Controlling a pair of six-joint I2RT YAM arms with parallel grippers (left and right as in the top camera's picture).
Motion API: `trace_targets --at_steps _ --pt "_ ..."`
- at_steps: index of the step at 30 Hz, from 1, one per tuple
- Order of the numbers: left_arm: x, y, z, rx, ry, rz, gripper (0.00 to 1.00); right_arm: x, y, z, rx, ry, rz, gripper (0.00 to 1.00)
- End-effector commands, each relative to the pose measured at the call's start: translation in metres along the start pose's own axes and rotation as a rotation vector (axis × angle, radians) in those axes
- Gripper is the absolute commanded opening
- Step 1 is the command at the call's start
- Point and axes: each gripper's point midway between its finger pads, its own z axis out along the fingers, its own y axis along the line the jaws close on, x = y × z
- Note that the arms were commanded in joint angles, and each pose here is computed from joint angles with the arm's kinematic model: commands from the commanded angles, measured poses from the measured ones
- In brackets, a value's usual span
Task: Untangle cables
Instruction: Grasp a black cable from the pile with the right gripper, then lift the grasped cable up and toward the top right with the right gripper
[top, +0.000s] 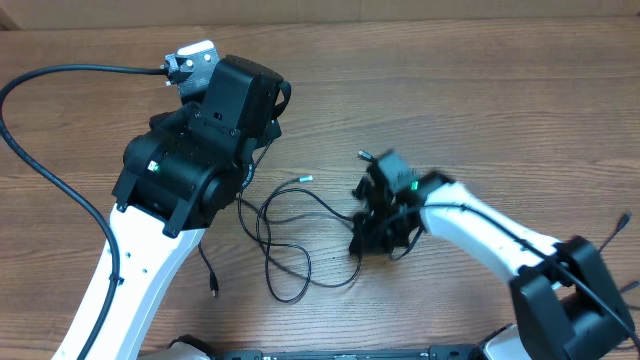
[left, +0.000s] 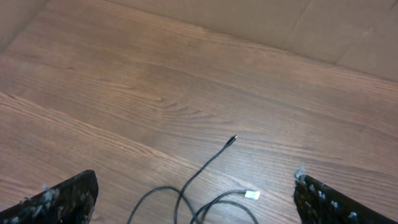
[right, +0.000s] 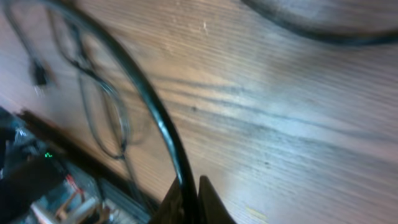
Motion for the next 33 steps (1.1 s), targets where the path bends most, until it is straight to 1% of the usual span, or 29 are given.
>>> trace_targets --at_steps 1,5,6,8,10,17,19,21,24,27,33 --pt "-0.004 0.001 0.000 -0.011 -0.011 0.005 1.00 -0.041 0.030 -0.080 0.015 -0.215 -0.099 0.04" --pt "-0.004 0.001 0.000 -0.011 -0.011 0.005 1.00 -0.060 0.052 -0.151 0.054 -0.360 -0.115 0.04" --pt "-0.004 0.001 0.000 -0.011 -0.011 0.005 1.00 -0.066 0.060 -0.182 0.077 -0.429 -0.123 0.04" --pt "-0.004 0.001 0.000 -0.011 -0.011 0.005 1.00 -0.070 0.067 -0.208 0.096 -0.494 -0.131 0.04" --pt "-0.004 0.001 0.000 -0.011 -0.011 0.005 1.00 -0.075 0.081 -0.256 0.107 -0.618 -0.150 0.04" --pt "-0.004 0.001 0.000 -0.011 -0.011 0.005 1.00 -0.073 0.110 -0.340 0.057 -0.848 -0.195 0.04" --pt "-0.004 0.001 0.000 -0.011 -0.011 0.005 1.00 -0.074 0.103 -0.368 0.106 -0.941 -0.168 0.04" --pt "-0.004 0.001 0.000 -0.011 -0.011 0.005 1.00 -0.075 0.090 -0.388 0.155 -1.002 -0.128 0.04" --pt "-0.004 0.001 0.000 -0.011 -0.011 0.005 1.00 -0.074 0.080 -0.405 0.163 -1.046 -0.096 0.04" --pt "-0.004 0.001 0.000 -0.011 -0.011 0.005 1.00 -0.070 0.078 -0.418 0.118 -1.072 -0.069 0.04" --pt "-0.004 0.001 0.000 -0.011 -0.011 0.005 1.00 -0.064 0.084 -0.447 0.058 -1.146 -0.082 0.04"
